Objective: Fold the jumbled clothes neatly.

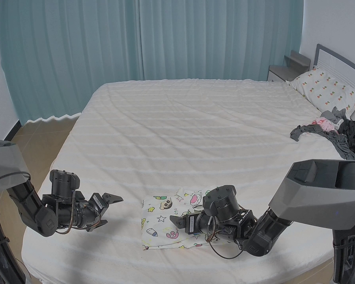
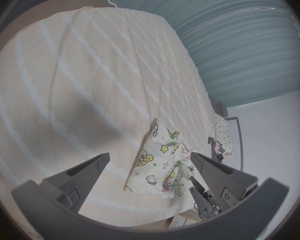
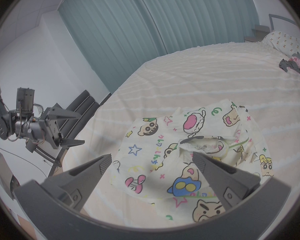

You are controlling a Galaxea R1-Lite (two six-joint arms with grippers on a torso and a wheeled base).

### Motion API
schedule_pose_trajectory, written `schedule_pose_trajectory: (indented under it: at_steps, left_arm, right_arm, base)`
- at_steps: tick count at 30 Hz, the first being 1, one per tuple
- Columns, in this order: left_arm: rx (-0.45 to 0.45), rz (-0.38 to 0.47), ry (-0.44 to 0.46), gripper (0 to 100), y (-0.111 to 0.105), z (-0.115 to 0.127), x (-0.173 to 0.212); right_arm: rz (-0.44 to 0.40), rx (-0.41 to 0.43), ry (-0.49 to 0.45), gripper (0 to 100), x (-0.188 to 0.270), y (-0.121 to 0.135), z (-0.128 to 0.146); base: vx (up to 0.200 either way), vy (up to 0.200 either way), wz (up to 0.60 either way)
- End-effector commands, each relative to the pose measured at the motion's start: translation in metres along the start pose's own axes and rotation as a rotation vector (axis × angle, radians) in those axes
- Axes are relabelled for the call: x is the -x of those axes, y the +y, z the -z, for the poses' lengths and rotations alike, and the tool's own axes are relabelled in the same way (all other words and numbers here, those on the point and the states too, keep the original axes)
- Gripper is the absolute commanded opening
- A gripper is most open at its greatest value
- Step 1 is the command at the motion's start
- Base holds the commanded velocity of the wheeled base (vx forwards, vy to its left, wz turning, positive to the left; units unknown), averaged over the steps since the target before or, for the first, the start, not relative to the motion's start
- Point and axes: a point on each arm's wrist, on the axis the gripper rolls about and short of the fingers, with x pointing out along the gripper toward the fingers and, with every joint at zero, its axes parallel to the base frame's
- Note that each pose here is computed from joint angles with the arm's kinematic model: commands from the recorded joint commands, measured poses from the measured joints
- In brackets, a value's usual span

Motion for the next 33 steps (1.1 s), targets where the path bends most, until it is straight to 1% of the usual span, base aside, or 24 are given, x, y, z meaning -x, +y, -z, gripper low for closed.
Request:
schedule_pose_trajectory:
  at_steps: [1,4,10,13,17,19,24,25,33]
  left_arm:
    - [0.001,-0.002,0.001,100,0.000,0.000,0.000]
    - [0.001,-0.002,0.001,100,0.000,0.000,0.000]
    - [-0.001,-0.002,0.001,100,0.000,0.000,0.000]
    - [-0.001,-0.002,0.001,100,0.000,0.000,0.000]
    - [-0.002,-0.002,0.001,100,0.000,0.000,0.000]
    - [-0.002,-0.002,0.001,100,0.000,0.000,0.000]
    - [-0.002,-0.002,0.001,100,0.000,0.000,0.000]
    - [-0.002,-0.002,0.001,100,0.000,0.000,0.000]
    - [-0.002,-0.002,0.001,100,0.000,0.000,0.000]
  right_arm:
    - [0.009,-0.008,-0.008,100,-0.007,-0.004,-0.003]
    - [0.012,-0.009,-0.008,100,-0.008,-0.004,-0.005]
    - [0.051,0.006,0.049,100,-0.015,-0.001,-0.006]
    - [0.068,0.006,0.063,100,-0.018,-0.002,-0.007]
    - [0.103,0.007,0.059,100,-0.019,-0.005,-0.007]
    - [0.134,0.006,0.054,100,-0.021,-0.011,-0.007]
    - [0.151,-0.002,0.057,100,-0.023,-0.017,-0.007]
    - [0.153,-0.003,0.058,0,-0.024,-0.018,-0.006]
    - [0.158,-0.008,0.073,0,-0.023,-0.020,-0.001]
  base:
    - [0.000,0.000,0.00]
    - [0.000,0.000,0.00]
    - [0.000,0.000,0.00]
    - [0.000,0.000,0.00]
    - [0.000,0.000,0.00]
    - [0.000,0.000,0.00]
    - [0.000,0.000,0.00]
    - [0.000,0.000,0.00]
    - [0.000,0.000,0.00]
